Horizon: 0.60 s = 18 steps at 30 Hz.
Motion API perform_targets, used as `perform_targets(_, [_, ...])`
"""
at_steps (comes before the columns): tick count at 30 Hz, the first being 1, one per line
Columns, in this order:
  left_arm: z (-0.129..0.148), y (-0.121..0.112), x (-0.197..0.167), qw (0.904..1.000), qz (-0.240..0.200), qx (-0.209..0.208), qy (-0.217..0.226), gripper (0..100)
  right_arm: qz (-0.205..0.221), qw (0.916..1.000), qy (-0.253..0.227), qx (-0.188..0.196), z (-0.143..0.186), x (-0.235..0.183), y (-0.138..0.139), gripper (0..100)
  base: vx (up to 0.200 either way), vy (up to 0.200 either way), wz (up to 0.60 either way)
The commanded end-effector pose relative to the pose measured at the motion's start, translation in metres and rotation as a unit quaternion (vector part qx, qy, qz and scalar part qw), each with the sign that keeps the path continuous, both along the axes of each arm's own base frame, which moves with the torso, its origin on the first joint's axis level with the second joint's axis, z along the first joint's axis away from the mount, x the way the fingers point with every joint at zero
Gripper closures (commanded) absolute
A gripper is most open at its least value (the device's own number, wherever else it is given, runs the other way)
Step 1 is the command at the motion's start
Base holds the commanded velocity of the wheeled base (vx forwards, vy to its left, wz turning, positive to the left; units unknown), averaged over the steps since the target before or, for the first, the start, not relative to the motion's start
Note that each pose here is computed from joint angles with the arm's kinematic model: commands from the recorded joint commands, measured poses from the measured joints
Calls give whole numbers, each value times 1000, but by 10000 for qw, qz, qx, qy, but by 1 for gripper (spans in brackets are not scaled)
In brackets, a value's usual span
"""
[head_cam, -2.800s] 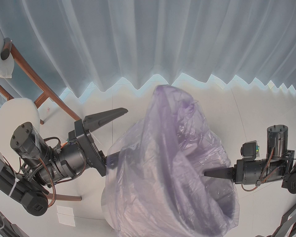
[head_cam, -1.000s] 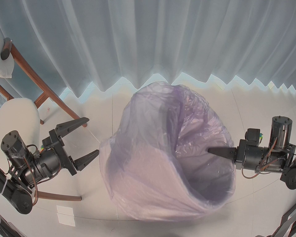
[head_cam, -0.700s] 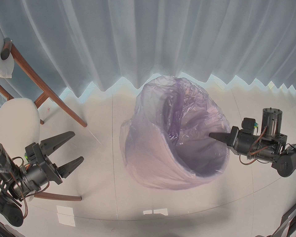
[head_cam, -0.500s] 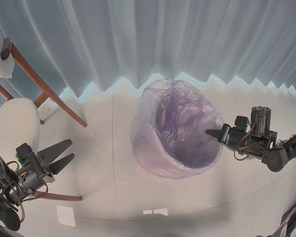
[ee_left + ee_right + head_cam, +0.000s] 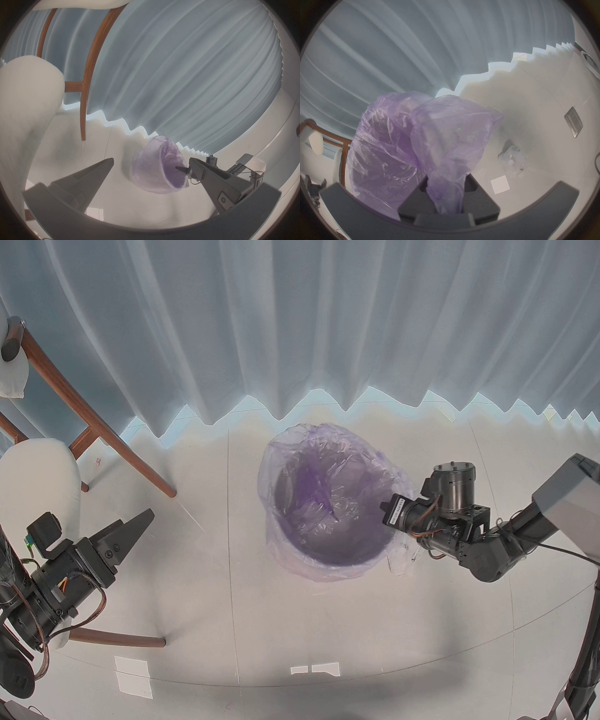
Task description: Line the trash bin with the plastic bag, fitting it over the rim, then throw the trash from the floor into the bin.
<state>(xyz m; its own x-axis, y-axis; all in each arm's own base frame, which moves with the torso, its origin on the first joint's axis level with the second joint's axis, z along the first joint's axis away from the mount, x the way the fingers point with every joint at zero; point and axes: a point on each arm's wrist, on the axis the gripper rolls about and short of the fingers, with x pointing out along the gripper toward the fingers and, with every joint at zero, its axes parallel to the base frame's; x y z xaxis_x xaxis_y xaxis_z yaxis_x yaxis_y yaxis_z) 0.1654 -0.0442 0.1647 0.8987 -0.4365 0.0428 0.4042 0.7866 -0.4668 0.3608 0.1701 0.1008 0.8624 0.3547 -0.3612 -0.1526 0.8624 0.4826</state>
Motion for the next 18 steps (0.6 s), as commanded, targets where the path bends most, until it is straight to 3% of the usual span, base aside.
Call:
perform_targets(1, [7,0,-3,9998,8,5,-198,0,84,9997,185,-163,-35,18,21,100,0,0,0])
perform_targets(18, [7,0,-3,9998,24,17,-212,0,-101,9994,-236,-226,-62,42,25,100,0,0,0])
